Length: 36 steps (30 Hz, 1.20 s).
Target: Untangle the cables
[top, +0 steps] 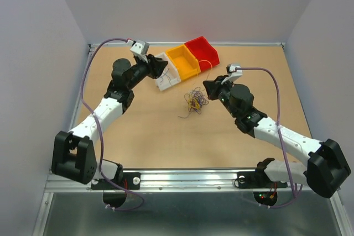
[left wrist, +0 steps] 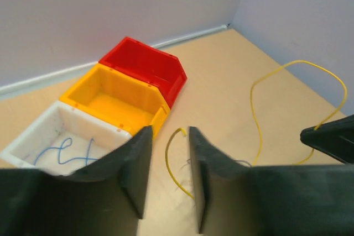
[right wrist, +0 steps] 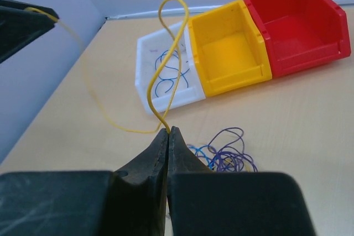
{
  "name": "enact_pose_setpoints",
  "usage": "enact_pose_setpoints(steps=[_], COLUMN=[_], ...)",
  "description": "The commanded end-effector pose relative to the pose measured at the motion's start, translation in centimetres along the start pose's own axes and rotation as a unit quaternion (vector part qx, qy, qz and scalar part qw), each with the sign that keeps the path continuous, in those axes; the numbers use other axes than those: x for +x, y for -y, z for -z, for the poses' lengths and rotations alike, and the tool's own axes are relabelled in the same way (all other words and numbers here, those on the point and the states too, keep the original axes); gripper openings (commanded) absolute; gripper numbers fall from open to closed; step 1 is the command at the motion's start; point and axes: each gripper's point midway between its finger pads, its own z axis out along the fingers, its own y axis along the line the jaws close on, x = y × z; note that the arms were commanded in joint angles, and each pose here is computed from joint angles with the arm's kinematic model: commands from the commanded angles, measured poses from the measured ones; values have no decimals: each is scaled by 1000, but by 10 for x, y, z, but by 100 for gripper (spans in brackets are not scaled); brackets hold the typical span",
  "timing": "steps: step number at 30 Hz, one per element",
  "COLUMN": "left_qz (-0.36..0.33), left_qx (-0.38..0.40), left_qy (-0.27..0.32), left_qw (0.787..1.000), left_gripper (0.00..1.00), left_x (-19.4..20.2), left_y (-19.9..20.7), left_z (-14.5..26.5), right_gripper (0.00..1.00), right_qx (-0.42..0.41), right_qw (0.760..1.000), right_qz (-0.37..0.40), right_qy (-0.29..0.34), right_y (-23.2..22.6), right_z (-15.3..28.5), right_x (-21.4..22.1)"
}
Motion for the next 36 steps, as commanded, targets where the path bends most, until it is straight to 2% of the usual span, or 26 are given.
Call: enact_pose_setpoints(steps=[1, 2, 3, 5, 6, 7, 9, 13, 17, 21, 26, 33, 36], left_qz=[-19, -18, -17, -19, -22, -28, -39, -75, -107, -106, -103, -92, -99], left_qx=[55, 65, 72, 101, 110, 138, 176, 289, 341, 385, 381, 375, 332], left_qy=[8, 0, -7, -20, -21, -28, -34, -55, -73, -85, -94, -115, -123], left_qw=[998, 998, 997, 994, 994, 990, 983, 953, 931, 913, 914, 915, 930], left_gripper=[58, 65, 77, 91, 98, 99, 99, 99, 99, 99, 98, 90, 86], left_x=[-26, -22, -18, -12, -11, -7, -3, 20, 47, 61, 71, 87, 88], left_y=[17, 19, 20, 30, 33, 45, 60, 113, 142, 159, 161, 164, 151], left_z=[-16, -18, -20, -21, -20, -19, -17, -8, -3, 4, -2, -15, -26], right_gripper=[0, 0, 1, 1, 0, 0, 0, 1, 0, 1, 1, 0, 0], right_qx=[-17, -23, -28, -34, -36, -38, -41, -53, -55, -50, -54, -62, -43], right_qw=[1000, 1000, 999, 999, 999, 999, 998, 998, 997, 997, 997, 997, 997], right_qz=[-10, -11, -12, -12, -11, -11, -11, -11, -10, -11, -9, -9, -2], right_qy=[12, 13, 17, 26, 27, 28, 35, 38, 48, 55, 55, 55, 58], right_y=[-5, -7, -9, -11, -12, -12, -14, -17, -17, -15, -16, -18, -11], right_z=[11, 13, 15, 20, 21, 23, 26, 31, 37, 41, 42, 43, 42], right_x=[-4, -5, -8, -15, -16, -17, -22, -24, -30, -33, -33, -34, -33])
